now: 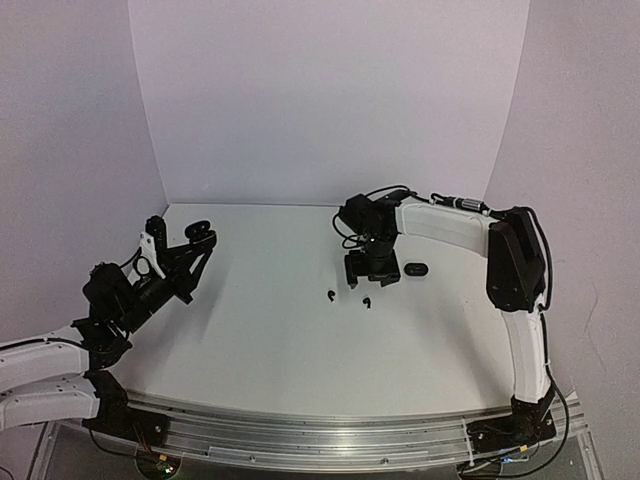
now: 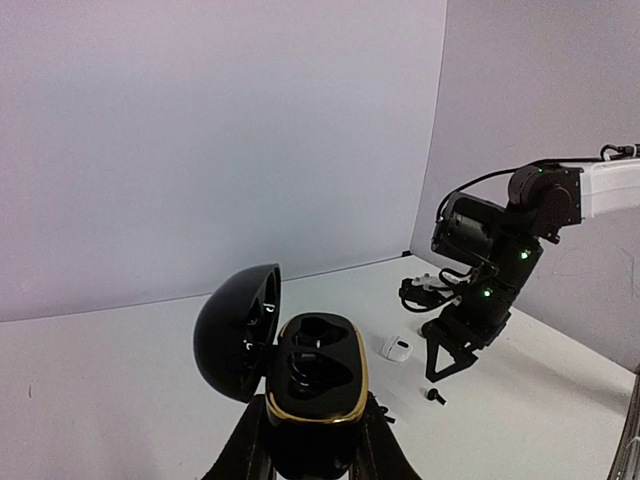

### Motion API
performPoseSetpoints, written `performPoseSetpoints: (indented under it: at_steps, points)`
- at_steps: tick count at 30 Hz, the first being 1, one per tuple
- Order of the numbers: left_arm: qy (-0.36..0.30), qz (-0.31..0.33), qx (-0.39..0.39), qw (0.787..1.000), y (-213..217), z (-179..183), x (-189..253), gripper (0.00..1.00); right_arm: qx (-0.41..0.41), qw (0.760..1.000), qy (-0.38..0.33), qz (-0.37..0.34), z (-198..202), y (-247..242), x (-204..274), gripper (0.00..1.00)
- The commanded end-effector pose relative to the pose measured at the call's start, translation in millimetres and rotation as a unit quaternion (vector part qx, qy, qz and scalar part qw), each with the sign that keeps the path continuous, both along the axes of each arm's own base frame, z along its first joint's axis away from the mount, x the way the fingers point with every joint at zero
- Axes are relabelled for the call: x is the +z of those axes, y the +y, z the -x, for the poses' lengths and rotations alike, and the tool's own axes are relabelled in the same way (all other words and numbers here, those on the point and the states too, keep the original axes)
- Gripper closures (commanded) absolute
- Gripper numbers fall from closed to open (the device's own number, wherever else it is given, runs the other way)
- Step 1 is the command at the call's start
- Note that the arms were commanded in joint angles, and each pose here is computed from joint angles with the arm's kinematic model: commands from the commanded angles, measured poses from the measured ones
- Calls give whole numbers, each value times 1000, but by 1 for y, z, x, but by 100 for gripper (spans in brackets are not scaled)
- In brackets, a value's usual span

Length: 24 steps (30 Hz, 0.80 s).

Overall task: Insert the wireless bluetooth earbuds into the charging case
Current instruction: Pick up the right earbud from the center of the board.

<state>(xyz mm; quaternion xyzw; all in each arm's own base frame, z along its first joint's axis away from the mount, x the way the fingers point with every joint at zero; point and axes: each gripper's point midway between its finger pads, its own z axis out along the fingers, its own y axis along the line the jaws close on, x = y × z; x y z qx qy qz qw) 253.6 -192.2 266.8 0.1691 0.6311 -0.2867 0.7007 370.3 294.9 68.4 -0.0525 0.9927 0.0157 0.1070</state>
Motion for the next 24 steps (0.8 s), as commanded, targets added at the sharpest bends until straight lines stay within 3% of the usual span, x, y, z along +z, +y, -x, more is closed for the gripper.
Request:
performPoseSetpoints:
  at_steps: [1, 12, 24]
  points:
    - [-58, 20, -16, 998, 1, 16, 18, 100, 4, 1000, 12, 9, -3, -6, -3, 36]
    - [-88, 1, -38, 995, -4, 26, 14, 100, 39, 998, 40, 24, -11, -6, -36, 46]
    - [-78, 1, -40, 996, -5, 24, 11, 100, 37, 997, 62, 31, -3, -9, -51, 57]
